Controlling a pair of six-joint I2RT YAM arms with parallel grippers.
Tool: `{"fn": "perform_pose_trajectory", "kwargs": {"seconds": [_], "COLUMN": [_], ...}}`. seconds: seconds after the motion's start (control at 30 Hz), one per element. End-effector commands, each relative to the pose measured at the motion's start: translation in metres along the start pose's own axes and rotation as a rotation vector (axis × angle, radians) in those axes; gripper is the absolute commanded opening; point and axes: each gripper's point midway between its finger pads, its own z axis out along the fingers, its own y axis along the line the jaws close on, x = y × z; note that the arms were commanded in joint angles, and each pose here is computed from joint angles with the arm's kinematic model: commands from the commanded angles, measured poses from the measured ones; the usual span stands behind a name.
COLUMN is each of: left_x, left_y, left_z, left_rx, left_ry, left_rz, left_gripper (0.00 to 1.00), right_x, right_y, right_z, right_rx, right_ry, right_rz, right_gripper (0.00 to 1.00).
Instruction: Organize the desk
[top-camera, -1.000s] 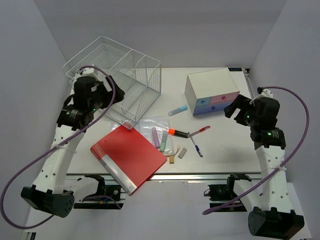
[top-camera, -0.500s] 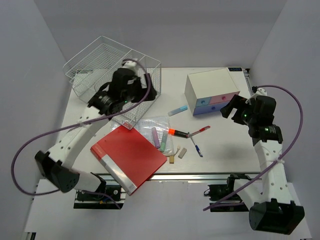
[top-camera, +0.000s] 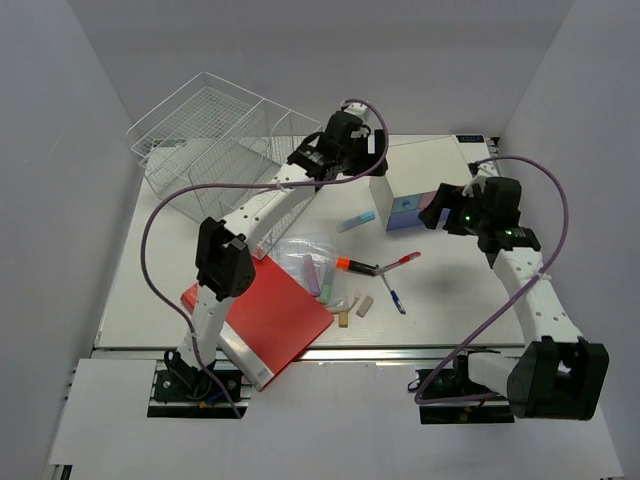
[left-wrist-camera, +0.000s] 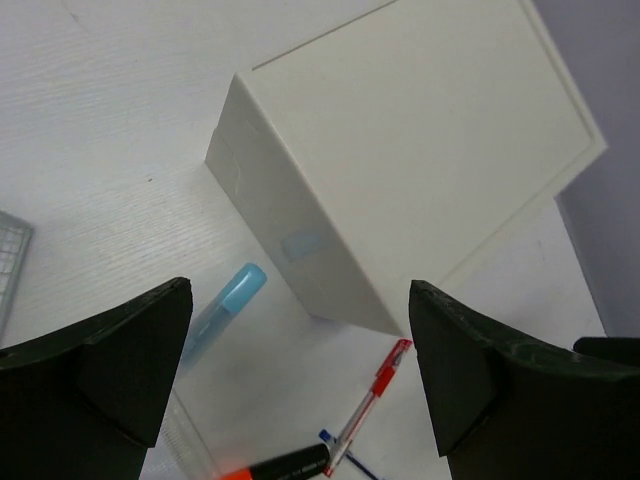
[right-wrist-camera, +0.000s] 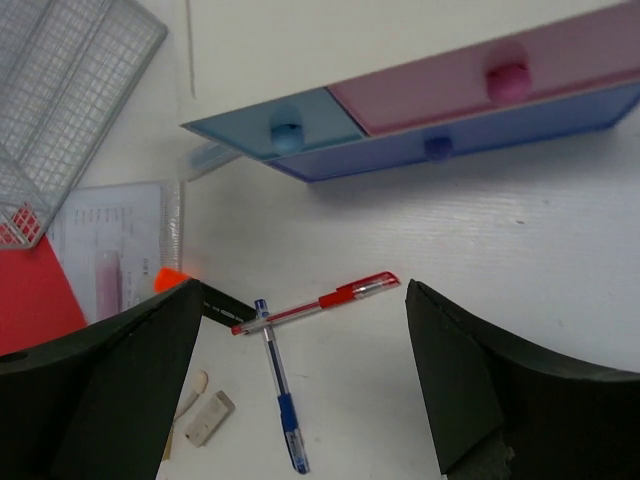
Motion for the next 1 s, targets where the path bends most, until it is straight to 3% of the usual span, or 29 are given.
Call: {"fn": "perform_pose_trajectory", "kwargs": {"seconds": [0.0,0.17,0.4,0.6,0.87,0.97], "left_x": [-0.022,0.002,0.029,0.049,0.076,0.087], "left_y": [-0.009,-0.004,-0.004,0.003,0.013,0.015], "left_z": [0.011,0.053,0.077,0.085,0.095,0.096], "left_rx": [0.011,0.018,0.053,0.047,0.024,0.026], "left_ry": [-0.095,-0.08,-0.041,0.003,0.069,0.104], "left_rz": [-0.019,-0.07,-0.116,-0.114,-0.096,-0.087], "left_gripper": [0.98,0.98,0.96,0.9,0.84,0.83], "right_x": [-0.006,-0.005,-0.005,-0.018,-0.021,-0.025], "right_y": [0.023,0.042,0.035,0.027,0.031,0.037], "right_z": [0.023,0.057,0.077,0.096,0.12,0.124], "right_rx": [-0.085,-0.118,-0.087,-0.051,-0.084,-0.112], "right_ry": [-0.03,-0.019,-0.032,-0.085,-0.052,-0.064], "right_rz": [-0.103,-0.131,-0.124,-0.122,-0.102,-0.077], "right_gripper": [0.87,0.87,0.84,0.64,0.55,0.43]}}
